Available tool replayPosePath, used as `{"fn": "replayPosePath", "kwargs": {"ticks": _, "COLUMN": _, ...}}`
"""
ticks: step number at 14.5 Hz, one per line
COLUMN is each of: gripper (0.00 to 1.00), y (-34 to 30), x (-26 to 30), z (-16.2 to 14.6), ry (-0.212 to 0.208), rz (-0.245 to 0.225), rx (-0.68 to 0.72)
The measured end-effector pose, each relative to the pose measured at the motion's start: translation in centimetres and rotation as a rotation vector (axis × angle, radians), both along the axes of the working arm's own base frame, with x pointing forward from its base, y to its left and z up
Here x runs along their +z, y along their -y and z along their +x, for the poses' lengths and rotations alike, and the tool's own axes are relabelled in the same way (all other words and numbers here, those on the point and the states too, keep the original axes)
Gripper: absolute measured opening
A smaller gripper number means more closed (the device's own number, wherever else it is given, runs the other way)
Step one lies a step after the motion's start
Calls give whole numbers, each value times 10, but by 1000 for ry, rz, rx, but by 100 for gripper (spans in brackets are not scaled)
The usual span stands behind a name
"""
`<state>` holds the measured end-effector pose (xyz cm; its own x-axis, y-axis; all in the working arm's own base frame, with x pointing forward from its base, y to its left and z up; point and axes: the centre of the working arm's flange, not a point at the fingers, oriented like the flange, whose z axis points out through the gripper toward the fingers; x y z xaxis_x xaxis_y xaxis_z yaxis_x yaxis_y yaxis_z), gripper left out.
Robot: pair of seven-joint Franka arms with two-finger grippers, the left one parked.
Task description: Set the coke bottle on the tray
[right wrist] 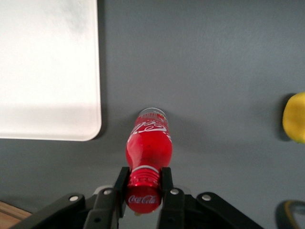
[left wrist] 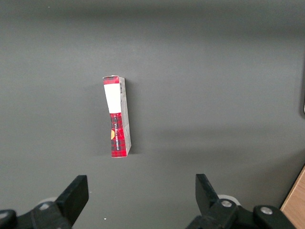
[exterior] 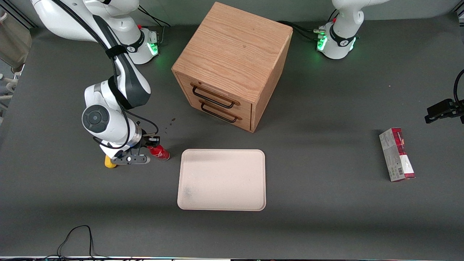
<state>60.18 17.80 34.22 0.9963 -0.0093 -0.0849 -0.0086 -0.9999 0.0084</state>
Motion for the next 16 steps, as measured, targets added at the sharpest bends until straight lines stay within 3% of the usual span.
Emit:
{"fn": "replayPosePath", "kwargs": {"ticks": 5, "gripper": 31, "y": 7, "x": 100, "z": 22, "ry": -32, "rz": -18, "rx": -18}}
{"fn": "replayPosePath", "kwargs": {"ticks": 9, "gripper": 31, "y": 15, "x": 198, "z": 15, "ry": -64, "rz": -32, "rx": -28}}
{"fn": "replayPosePath", "kwargs": {"ticks": 13, "gripper": 31, "y": 21, "x": 263, "z": 0, "ry": -60, "rz": -29, "rx": -33}}
{"fn": "replayPosePath", "kwargs": {"ticks": 16, "gripper": 31, "y": 13, "x": 280, "z": 1, "ry": -24, "rz": 1, "rx": -19}}
